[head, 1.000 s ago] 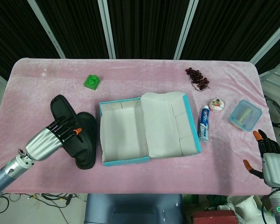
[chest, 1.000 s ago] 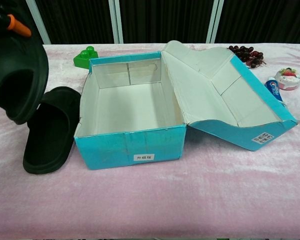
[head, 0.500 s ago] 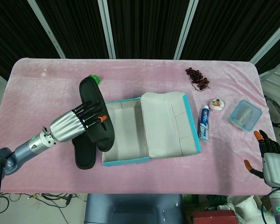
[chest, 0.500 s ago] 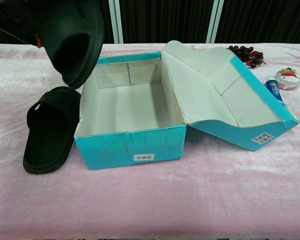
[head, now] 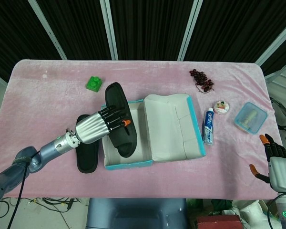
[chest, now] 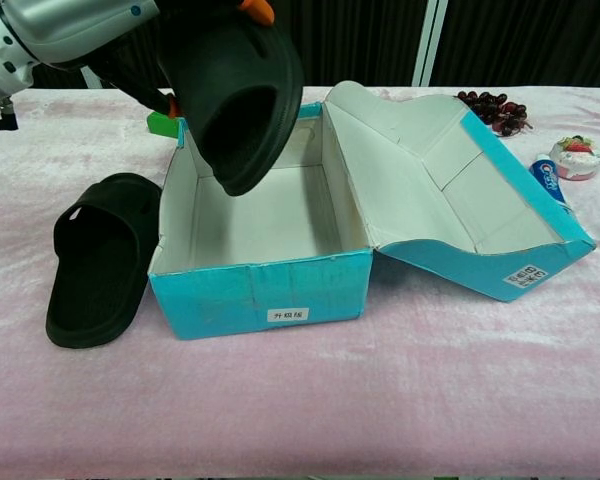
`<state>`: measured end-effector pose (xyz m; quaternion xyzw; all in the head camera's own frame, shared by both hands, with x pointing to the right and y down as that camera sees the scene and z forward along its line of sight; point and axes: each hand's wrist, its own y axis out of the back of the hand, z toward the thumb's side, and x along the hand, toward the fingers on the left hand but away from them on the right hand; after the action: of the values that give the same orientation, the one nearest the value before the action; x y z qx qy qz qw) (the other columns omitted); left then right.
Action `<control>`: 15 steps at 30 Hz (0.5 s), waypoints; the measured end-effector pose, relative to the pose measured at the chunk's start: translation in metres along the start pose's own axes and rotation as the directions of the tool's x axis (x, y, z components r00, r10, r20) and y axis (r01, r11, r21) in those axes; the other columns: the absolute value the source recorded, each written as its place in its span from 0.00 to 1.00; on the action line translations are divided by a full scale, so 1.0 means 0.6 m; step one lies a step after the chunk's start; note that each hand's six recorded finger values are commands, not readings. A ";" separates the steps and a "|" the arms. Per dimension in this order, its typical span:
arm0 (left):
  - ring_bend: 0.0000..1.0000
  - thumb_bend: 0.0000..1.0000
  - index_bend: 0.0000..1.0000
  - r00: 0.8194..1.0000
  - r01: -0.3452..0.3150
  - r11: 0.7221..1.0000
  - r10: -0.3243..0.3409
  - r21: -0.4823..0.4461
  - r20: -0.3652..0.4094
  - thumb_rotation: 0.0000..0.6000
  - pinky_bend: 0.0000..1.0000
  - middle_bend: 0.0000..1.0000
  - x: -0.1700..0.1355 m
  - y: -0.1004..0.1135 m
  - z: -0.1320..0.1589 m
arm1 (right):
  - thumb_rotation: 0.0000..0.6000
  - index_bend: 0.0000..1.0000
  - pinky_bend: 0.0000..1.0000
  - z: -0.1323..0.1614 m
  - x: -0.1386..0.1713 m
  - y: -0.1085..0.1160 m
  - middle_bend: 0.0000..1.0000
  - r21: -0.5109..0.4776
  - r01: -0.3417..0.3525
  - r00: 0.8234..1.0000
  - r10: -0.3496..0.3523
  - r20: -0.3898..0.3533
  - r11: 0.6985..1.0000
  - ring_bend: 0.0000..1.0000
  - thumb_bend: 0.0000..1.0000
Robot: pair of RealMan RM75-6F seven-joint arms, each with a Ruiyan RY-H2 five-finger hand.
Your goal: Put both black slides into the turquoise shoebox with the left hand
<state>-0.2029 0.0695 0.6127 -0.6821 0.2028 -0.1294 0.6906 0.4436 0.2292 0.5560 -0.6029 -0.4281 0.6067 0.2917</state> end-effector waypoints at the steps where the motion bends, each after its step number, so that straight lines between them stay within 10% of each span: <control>1: 0.14 0.28 0.30 1.000 -0.005 1.000 0.005 -0.010 0.002 1.00 0.32 0.33 0.003 0.000 0.003 | 1.00 0.00 0.15 0.000 0.000 0.000 0.04 -0.001 -0.001 1.000 0.001 0.002 1.000 0.13 0.20; 15: 0.15 0.28 0.30 0.998 -0.056 0.988 0.060 -0.147 0.024 1.00 0.34 0.33 0.042 -0.031 0.050 | 1.00 0.00 0.15 -0.006 -0.001 0.000 0.04 -0.014 -0.009 1.000 0.009 0.030 1.000 0.13 0.20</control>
<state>-0.1654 0.0841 0.6283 -0.7263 0.2219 -0.0842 0.6451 0.4474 0.2296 0.5567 -0.5978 -0.4340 0.6139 0.2783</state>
